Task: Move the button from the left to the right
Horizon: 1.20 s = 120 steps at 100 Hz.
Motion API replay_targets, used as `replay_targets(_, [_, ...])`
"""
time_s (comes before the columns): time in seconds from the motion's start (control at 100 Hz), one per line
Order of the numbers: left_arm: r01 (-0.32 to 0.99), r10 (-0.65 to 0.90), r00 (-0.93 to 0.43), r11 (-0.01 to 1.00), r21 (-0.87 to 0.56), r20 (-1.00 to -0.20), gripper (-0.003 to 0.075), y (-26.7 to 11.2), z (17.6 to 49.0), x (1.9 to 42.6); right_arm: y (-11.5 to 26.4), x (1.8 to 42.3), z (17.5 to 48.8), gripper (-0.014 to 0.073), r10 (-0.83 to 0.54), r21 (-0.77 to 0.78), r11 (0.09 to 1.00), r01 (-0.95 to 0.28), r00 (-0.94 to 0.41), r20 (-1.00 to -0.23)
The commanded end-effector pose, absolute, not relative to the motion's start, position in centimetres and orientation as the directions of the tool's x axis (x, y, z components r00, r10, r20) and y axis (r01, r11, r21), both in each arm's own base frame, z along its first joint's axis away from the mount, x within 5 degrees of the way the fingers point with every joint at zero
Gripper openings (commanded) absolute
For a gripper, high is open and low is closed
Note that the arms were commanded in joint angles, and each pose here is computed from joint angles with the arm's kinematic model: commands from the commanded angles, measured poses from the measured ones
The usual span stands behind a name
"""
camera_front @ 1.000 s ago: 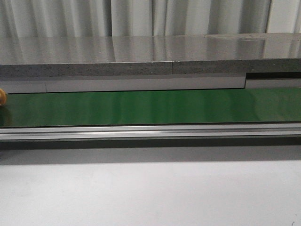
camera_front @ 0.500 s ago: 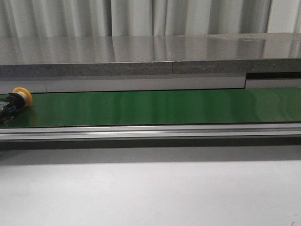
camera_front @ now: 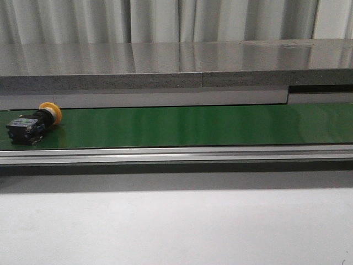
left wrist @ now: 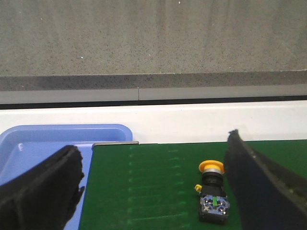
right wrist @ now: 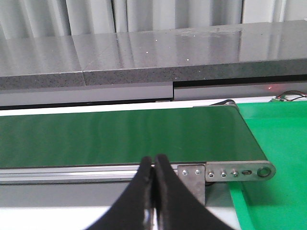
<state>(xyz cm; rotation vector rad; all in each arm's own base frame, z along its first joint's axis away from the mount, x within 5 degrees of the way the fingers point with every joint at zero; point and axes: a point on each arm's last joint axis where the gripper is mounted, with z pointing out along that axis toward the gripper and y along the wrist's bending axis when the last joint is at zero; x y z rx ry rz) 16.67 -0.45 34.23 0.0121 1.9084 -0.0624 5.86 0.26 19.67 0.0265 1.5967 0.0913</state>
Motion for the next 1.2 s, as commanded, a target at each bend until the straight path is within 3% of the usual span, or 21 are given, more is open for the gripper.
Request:
replay_targets(0.0, [0.035,-0.021,-0.164,0.999,-0.028,-0.986,0.0586,-0.4,35.2,14.3,0.2,5.9,20.8,-0.0067,0.075,0.072,0.997,-0.039,0.059,-0.995])
replay_targets(0.32, [0.031,-0.022,-0.041,0.999,-0.024,-0.999,0.0586,-0.3,30.7,8.4,0.2,5.9,20.8,-0.0067,0.075,0.072,0.997,-0.039,0.059,-0.995])
replay_targets(0.51, [0.03,-0.022,-0.056,0.999,-0.024,-0.998,0.0585,-0.3,28.9,7.9,0.2,5.9,20.8,-0.0067,0.075,0.072,0.997,-0.039,0.059,-0.995])
replay_targets(0.75, [0.03,-0.022,-0.057,0.999,-0.024,-0.998,0.0565,-0.3,28.8,7.9,0.2,5.9,20.8,-0.0067,0.075,0.072,0.997,-0.039,0.059,-0.995])
replay_targets(0.85, [0.03,-0.022,-0.057,0.999,-0.024,-0.998,0.0477,-0.3,28.8,7.9,0.2,5.9,20.8,-0.0067,0.075,0.072,0.997,-0.039,0.059,-0.995])
replay_targets(1.11, [0.03,-0.022,-0.057,0.999,-0.024,-0.998,0.0062,-0.3,28.8,7.9,0.2,5.9,20.8,-0.0067,0.075,0.072,0.997,-0.039,0.059,-0.995])
replay_targets(1.19, [0.03,-0.022,-0.057,0.999,-0.024,-0.998,-0.0018,-0.3,28.8,7.9,0.2,5.9,20.9,-0.0067,0.075,0.072,0.997,-0.039,0.061,-0.995])
